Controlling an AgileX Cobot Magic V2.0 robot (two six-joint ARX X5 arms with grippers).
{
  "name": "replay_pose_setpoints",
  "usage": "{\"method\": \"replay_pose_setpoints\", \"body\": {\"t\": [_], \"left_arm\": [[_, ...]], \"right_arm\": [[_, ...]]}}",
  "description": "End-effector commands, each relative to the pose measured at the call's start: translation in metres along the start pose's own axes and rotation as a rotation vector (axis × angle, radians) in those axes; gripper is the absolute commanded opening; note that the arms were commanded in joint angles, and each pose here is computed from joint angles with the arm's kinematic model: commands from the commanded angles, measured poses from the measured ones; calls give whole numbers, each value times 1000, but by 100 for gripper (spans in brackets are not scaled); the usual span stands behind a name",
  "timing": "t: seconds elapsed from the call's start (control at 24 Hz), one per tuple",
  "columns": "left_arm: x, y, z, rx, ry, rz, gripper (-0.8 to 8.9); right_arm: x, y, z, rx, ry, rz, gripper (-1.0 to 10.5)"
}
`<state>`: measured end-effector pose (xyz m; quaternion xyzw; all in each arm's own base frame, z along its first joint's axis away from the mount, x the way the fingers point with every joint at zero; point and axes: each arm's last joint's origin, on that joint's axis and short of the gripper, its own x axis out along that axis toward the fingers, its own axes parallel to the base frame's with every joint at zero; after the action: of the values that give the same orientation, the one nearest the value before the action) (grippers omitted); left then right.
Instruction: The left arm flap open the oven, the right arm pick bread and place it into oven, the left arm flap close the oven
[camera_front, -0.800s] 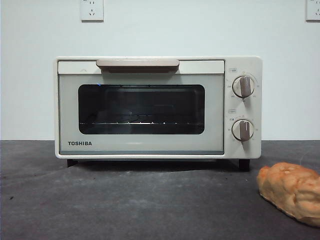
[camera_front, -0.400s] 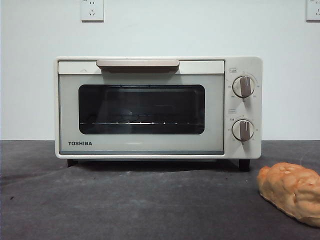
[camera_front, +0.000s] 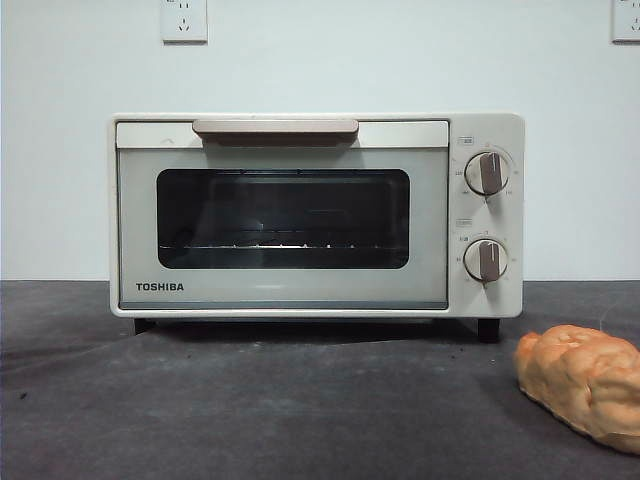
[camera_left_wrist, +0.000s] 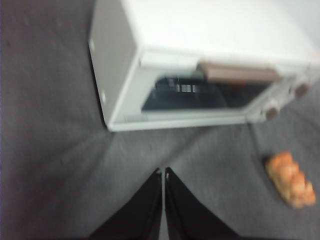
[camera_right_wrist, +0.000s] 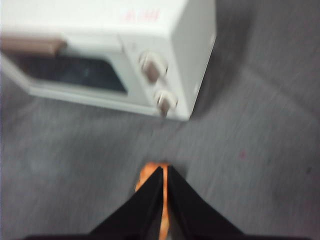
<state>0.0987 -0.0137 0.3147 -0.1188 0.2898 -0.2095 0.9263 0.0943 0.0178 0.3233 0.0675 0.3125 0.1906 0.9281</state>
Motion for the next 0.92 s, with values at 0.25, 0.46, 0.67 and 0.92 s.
{"method": "replay_pose_setpoints", "body": {"t": [0.25,0.46,0.67,0.92], "left_arm": [[0,-3,4,72,42,-16,17],[0,-3,4,72,41,-16,17],[0,-3,4,72,41,-16,17],[0,-3,4,72,41,-16,17]], "right_arm": [[6,-2,4,-36,102,3,8],[6,-2,4,-22,102,3,285],[7,-1,4,-5,107,9,401],[30,4,6,49,212,68,402]]}}
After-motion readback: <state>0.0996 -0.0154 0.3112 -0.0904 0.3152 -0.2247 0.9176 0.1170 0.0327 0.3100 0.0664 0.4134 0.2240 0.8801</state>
